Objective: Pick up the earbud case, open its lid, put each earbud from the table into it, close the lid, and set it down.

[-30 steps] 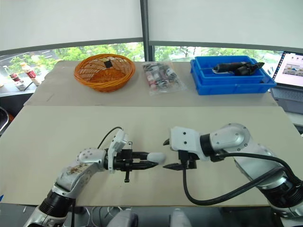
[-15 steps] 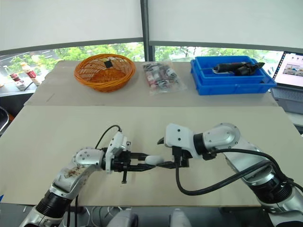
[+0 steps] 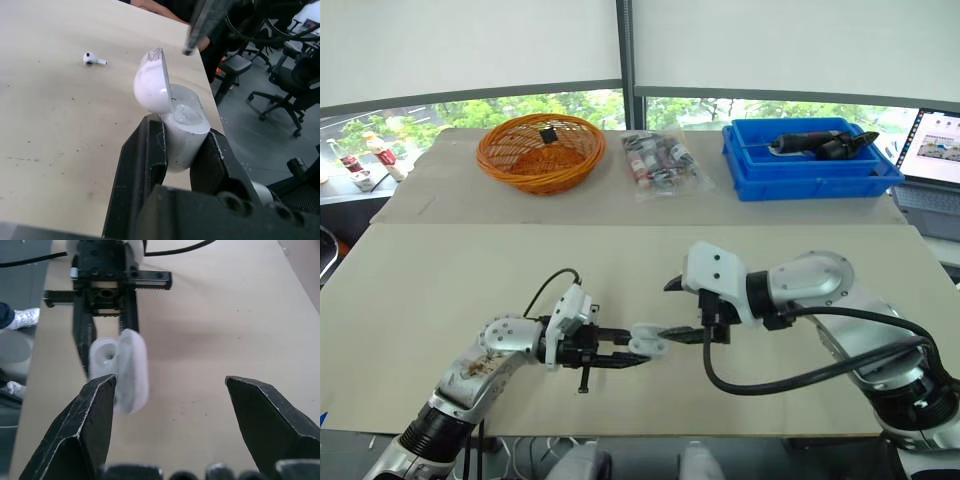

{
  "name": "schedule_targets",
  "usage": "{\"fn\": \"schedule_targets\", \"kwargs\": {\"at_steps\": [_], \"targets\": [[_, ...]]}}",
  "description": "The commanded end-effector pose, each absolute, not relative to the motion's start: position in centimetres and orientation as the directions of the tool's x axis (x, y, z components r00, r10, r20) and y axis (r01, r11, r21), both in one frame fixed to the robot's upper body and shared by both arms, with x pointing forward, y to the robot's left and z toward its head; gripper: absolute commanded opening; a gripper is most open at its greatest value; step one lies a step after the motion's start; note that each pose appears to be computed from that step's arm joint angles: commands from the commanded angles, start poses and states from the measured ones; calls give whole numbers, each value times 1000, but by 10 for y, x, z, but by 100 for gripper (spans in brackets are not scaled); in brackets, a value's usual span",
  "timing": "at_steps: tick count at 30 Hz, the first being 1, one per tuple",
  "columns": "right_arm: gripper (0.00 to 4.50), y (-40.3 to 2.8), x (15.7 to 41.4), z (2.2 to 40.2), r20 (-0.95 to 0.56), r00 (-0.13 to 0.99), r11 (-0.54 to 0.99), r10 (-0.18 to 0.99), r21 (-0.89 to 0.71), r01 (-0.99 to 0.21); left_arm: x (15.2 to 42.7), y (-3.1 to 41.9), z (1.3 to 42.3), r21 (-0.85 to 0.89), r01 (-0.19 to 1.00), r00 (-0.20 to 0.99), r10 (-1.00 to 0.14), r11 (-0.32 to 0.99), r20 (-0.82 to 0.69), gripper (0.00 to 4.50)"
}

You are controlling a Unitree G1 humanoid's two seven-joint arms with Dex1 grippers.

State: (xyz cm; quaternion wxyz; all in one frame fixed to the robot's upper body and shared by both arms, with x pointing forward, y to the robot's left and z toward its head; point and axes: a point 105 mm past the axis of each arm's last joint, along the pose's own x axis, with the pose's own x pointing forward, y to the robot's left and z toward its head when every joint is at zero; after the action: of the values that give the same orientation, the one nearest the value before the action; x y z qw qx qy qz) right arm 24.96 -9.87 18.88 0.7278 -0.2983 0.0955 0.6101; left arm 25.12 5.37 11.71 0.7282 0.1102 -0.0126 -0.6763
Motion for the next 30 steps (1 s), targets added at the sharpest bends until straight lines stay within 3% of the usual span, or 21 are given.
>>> {"fn": "schedule_targets", "kwargs": {"at_steps": [1,3,6,12,18,27,30], "targets": [[384,-105,241,205,-429,280,84,859,-422,-903,268,69,131,197,954,239,-970,225,-45,61],[384,-111,241,208,-365,317,125,875,-463,-878,275,76,136,191,936,302,-953,295,-6,61],[384,-133,240,201,-323,395,260,860,-388,-884,288,95,140,219,874,436,-899,435,46,61],[384,-176,230,168,-229,621,520,750,-377,-767,305,128,142,218,730,640,-760,648,117,61],[384,-248,209,133,-240,812,702,532,-411,-582,303,135,135,197,698,680,-723,689,118,61],[384,-298,189,102,-294,878,808,378,-358,-468,306,137,134,208,691,684,-719,692,121,61],[449,-297,190,100,-291,878,817,380,-338,-466,306,137,134,208,692,683,-720,691,119,61]]}}
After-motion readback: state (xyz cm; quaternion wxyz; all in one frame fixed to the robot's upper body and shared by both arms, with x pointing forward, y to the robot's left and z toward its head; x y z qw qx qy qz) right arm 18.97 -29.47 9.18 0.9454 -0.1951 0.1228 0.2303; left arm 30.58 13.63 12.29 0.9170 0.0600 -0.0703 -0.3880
